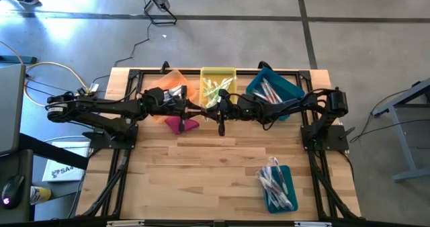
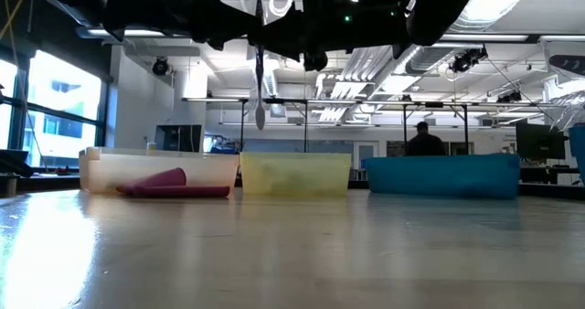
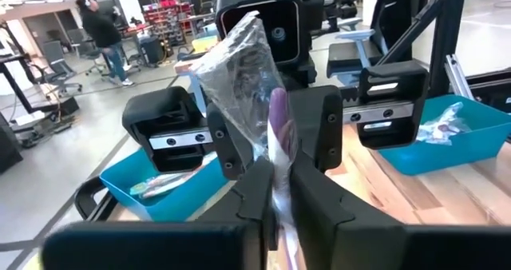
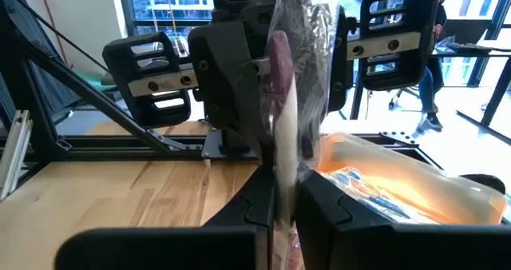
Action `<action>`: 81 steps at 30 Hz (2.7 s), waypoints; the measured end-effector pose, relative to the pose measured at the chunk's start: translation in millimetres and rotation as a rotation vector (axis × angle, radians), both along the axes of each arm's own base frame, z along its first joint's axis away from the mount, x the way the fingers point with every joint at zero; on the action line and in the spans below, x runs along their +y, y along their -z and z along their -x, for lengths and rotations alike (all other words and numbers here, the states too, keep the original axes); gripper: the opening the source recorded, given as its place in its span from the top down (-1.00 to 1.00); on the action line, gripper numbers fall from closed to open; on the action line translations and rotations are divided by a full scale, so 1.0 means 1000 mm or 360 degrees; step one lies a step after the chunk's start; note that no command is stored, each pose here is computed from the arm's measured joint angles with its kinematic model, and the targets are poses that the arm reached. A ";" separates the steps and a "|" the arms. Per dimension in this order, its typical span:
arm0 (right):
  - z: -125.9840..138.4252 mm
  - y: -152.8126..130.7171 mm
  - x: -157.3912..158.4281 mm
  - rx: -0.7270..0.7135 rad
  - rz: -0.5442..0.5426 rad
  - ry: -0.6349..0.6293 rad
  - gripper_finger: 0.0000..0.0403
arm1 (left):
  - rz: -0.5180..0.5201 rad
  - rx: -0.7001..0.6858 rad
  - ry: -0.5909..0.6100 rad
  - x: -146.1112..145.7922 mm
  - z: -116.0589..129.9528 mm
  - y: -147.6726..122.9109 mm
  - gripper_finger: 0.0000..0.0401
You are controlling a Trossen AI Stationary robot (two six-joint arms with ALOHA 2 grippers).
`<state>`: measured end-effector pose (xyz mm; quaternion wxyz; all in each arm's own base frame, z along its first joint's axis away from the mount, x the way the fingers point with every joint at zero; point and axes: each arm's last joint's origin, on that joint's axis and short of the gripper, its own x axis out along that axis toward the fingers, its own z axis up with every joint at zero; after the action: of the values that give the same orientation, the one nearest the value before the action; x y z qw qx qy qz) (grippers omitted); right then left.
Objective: Pick & Place Toothbrushes
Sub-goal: Put the purple toothbrush into the bottom blue bin
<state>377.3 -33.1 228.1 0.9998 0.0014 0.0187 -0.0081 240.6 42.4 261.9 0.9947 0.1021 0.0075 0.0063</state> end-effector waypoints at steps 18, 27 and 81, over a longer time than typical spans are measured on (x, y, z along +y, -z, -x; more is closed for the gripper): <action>0.003 -0.001 0.000 0.0062 -0.0015 0.0005 0.90 | -0.0075 -0.0001 -0.0025 0.001 0.000 0.000 0.19; 0.019 -0.016 -0.007 0.0232 0.0015 0.0293 0.90 | -0.0087 0.0031 -0.0023 -0.003 0.018 -0.012 0.16; 0.224 -0.038 0.245 0.0738 -0.1604 0.0426 0.90 | -0.0131 0.0403 -0.0028 -0.013 0.070 -0.012 0.16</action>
<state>153.1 211.9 265.6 0.8356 0.4788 0.2387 -0.1248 170.3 29.5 274.0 0.9807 0.1426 0.1337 0.0023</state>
